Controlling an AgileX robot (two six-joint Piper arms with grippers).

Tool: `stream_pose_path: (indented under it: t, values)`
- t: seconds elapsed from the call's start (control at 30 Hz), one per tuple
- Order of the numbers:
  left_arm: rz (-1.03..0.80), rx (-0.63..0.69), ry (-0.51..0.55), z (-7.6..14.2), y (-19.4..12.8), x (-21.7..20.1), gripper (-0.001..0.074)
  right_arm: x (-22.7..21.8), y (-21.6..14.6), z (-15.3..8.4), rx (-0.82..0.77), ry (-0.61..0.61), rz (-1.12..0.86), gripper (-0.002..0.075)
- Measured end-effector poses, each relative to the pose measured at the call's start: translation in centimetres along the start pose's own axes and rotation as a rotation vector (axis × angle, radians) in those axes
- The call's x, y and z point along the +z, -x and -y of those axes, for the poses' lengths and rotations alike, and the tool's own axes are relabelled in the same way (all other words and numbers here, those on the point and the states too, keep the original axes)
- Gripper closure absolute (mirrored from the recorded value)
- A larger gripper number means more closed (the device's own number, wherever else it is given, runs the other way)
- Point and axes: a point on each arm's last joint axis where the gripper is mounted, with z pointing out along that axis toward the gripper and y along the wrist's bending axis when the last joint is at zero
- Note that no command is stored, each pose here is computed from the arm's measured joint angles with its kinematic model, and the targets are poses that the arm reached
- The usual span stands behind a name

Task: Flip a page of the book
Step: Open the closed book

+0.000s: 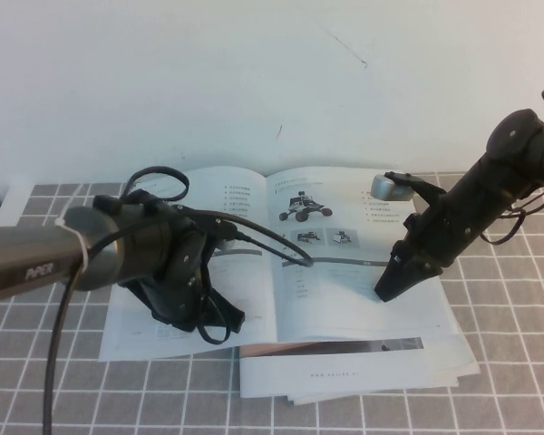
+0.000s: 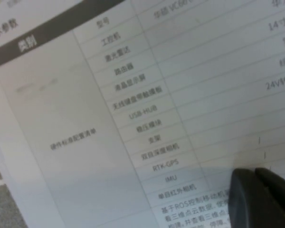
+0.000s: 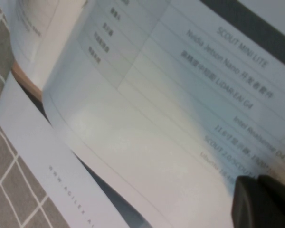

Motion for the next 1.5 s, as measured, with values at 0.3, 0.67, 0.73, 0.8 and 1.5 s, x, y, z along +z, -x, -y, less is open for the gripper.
stream_pose_path:
  t: [0.3,0.67,0.73,0.8,1.5]
  values:
    - [0.286,-0.029,-0.034,-1.4,1.2,-10.7,0.0739,-6.9,1.4,-5.4,-0.128,-0.11,0.136,0.0727]
    - [0.628,-0.042,0.057,-5.7,-5.2,-27.6,0.0739,-22.8,-4.0,-15.9,-0.264,-0.63,0.246,0.0727]
    - [0.628,-0.029,0.075,-6.2,-7.1,-29.0,0.0739,-24.9,-5.7,-16.8,-0.228,-0.726,0.243,0.0727]
    - [0.651,-0.014,0.076,-6.7,-9.2,-30.3,0.0739,-26.7,-7.2,-17.8,-0.197,-0.801,0.256,0.0727]
    - [1.052,0.083,-0.077,-5.2,-23.1,-20.5,0.0739,-17.4,-28.1,-23.8,-0.13,-0.934,0.413,0.0727]
